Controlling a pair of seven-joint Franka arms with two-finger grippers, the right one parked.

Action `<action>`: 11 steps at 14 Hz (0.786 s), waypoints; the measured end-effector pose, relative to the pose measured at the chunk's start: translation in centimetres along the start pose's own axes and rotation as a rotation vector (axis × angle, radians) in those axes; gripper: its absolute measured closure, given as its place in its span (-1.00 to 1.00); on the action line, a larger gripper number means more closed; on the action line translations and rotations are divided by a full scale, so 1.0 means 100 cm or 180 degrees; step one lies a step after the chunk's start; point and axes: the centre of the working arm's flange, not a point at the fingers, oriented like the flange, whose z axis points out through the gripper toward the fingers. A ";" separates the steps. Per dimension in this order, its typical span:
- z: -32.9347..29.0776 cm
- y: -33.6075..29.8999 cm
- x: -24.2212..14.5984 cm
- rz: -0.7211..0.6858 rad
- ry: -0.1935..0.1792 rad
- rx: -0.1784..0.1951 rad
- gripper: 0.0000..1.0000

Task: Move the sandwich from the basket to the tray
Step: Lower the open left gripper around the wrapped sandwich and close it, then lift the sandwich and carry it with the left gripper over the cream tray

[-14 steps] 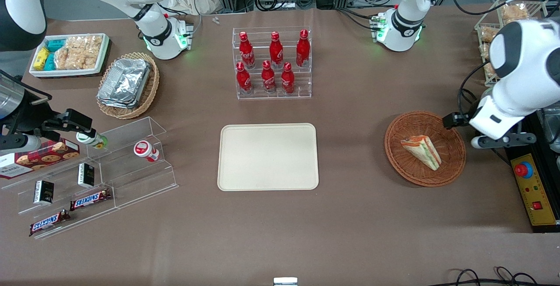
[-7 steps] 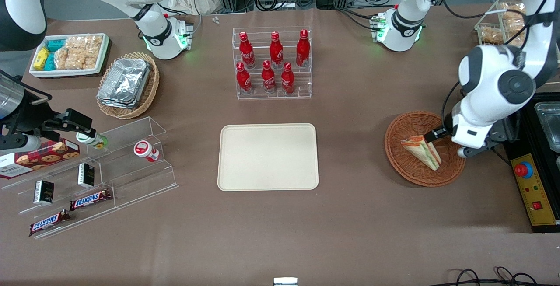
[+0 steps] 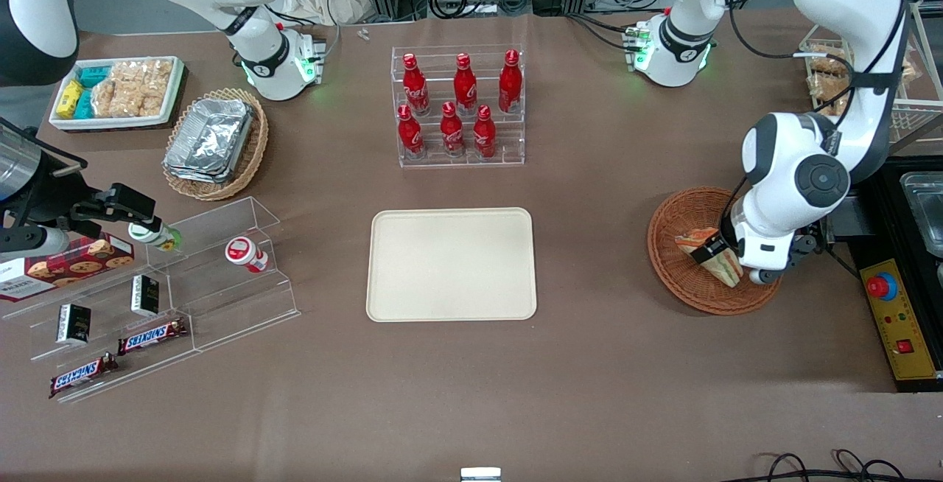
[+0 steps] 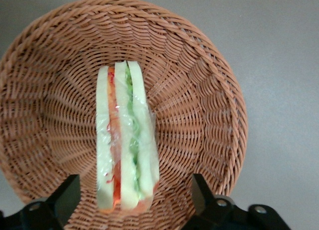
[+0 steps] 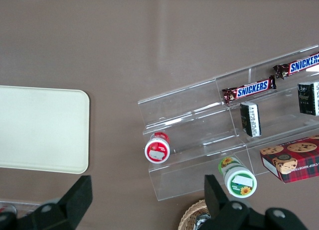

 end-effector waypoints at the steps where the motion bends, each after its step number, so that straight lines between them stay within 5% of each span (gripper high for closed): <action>1: 0.007 0.000 0.002 -0.0014 0.0003 -0.0012 -0.99; 6: 0.027 -0.003 0.006 -0.0050 0.0005 -0.0033 -0.91; 11: 0.011 -0.003 0.009 -0.0272 0.0020 -0.0025 0.12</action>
